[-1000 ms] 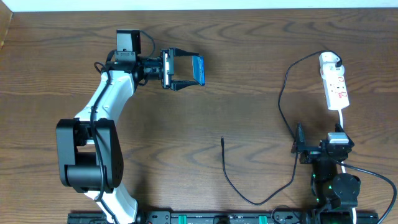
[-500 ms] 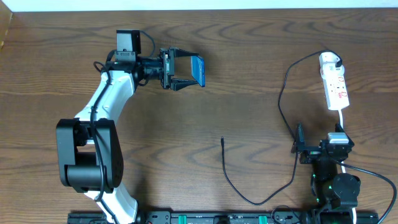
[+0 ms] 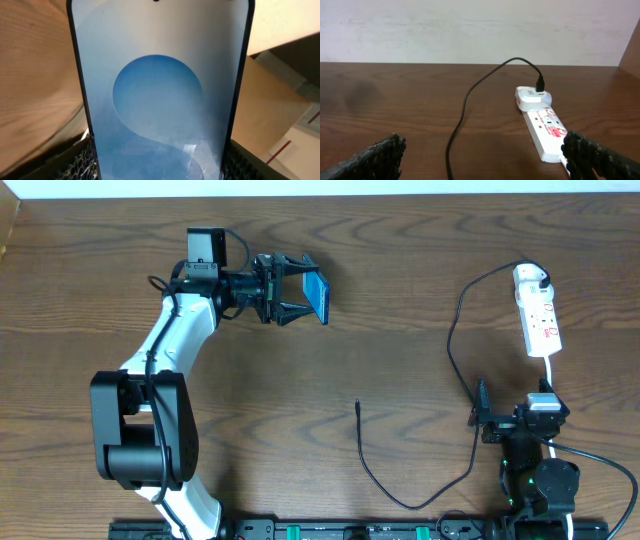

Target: Plug charger to phone and switch on socket

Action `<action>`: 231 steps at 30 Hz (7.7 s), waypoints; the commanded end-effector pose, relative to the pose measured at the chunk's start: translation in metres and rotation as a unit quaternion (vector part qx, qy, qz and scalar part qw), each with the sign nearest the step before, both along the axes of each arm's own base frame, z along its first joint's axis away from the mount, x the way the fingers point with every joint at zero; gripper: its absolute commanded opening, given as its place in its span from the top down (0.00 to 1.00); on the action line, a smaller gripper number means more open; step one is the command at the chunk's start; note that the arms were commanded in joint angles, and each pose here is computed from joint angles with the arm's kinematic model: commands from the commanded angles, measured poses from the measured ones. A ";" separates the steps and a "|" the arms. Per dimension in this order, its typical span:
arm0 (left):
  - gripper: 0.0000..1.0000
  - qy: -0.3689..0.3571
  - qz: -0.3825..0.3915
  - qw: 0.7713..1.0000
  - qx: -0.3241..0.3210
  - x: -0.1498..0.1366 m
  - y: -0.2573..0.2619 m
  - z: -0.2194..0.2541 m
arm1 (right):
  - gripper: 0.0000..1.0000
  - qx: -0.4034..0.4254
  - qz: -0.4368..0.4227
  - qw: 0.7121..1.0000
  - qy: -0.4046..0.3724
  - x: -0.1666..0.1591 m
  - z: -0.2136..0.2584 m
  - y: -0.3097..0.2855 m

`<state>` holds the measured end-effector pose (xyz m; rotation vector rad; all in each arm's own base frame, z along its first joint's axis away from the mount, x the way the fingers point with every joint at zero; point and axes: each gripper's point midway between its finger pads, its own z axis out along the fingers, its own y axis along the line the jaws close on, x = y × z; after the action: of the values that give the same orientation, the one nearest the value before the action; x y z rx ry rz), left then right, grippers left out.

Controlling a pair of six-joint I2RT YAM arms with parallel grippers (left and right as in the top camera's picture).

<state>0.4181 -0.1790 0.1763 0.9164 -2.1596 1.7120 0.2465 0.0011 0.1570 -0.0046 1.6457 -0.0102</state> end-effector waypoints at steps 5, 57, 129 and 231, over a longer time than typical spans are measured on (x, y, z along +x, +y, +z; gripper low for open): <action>0.93 -0.086 -0.016 0.996 0.014 0.000 0.001 0.017 | 0.01 0.005 -0.004 1.000 -0.001 0.000 0.000 -0.001; 0.93 -0.125 0.085 0.979 0.137 0.043 0.026 -0.008 | 0.01 0.198 0.299 0.927 0.108 0.186 0.140 0.103; 0.92 -0.118 0.079 0.977 0.158 0.037 -0.018 -0.014 | 0.22 0.223 0.368 0.864 0.263 0.173 -0.005 0.294; 0.11 -0.352 0.146 0.921 0.085 0.083 -0.001 0.097 | 0.99 0.713 0.320 0.537 0.317 0.187 0.117 0.285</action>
<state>0.5018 -0.1788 0.2588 0.7764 -2.7451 2.2569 0.4388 0.2764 0.2589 0.7243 1.7978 2.0788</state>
